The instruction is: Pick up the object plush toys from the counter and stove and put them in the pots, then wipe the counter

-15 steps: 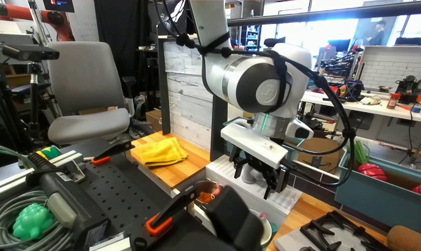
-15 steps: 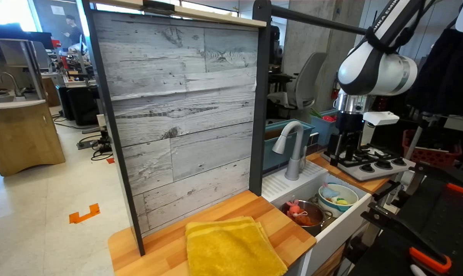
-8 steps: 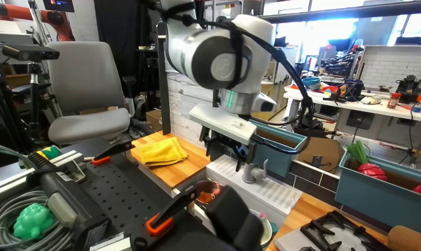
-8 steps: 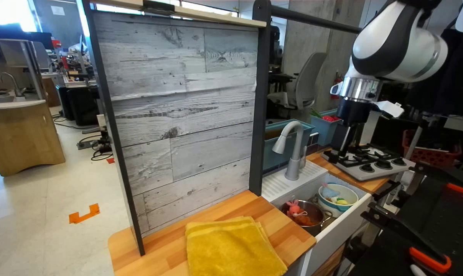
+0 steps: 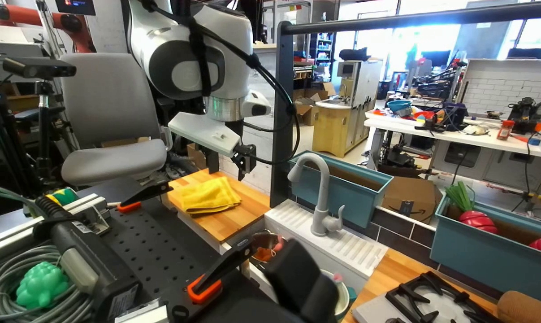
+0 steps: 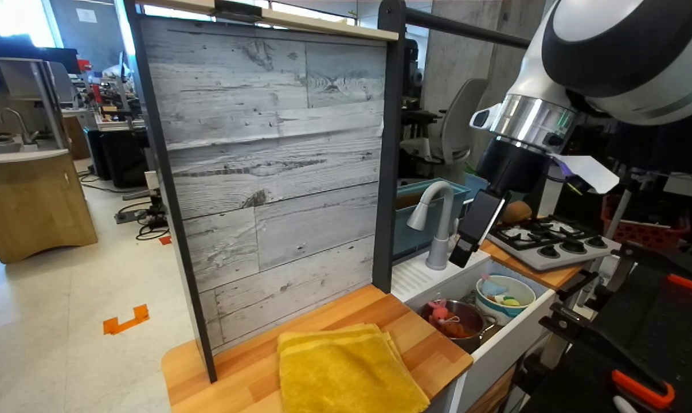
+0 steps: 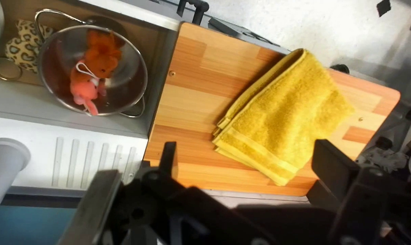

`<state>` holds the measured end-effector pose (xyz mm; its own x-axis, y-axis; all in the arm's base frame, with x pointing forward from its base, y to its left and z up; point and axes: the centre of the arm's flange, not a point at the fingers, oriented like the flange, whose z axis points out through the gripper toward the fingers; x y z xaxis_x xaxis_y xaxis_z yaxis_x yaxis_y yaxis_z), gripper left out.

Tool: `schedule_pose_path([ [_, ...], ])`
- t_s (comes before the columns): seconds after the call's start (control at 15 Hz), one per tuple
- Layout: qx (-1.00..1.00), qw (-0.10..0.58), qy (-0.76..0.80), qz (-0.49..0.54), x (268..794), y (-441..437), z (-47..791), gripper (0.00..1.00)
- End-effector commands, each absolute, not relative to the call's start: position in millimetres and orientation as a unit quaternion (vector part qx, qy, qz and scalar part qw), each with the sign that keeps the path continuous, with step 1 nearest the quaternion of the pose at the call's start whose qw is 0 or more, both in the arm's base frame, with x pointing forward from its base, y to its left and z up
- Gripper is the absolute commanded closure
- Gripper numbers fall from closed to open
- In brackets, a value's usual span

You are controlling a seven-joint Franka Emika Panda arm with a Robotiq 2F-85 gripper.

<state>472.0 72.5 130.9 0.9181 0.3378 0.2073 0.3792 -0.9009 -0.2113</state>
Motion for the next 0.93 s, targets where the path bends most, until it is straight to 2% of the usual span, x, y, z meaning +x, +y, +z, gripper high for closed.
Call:
schedule_pose_path([
  [0.0, -0.972, 0.124, -0.182, -0.083, 472, 70, 131, 0.0],
  [0.4, -0.95, 0.151, -0.258, -0.089, 488, 126, 98, 0.0],
  [0.87, -0.936, 0.164, -0.294, -0.104, 511, 227, 3, 0.0],
])
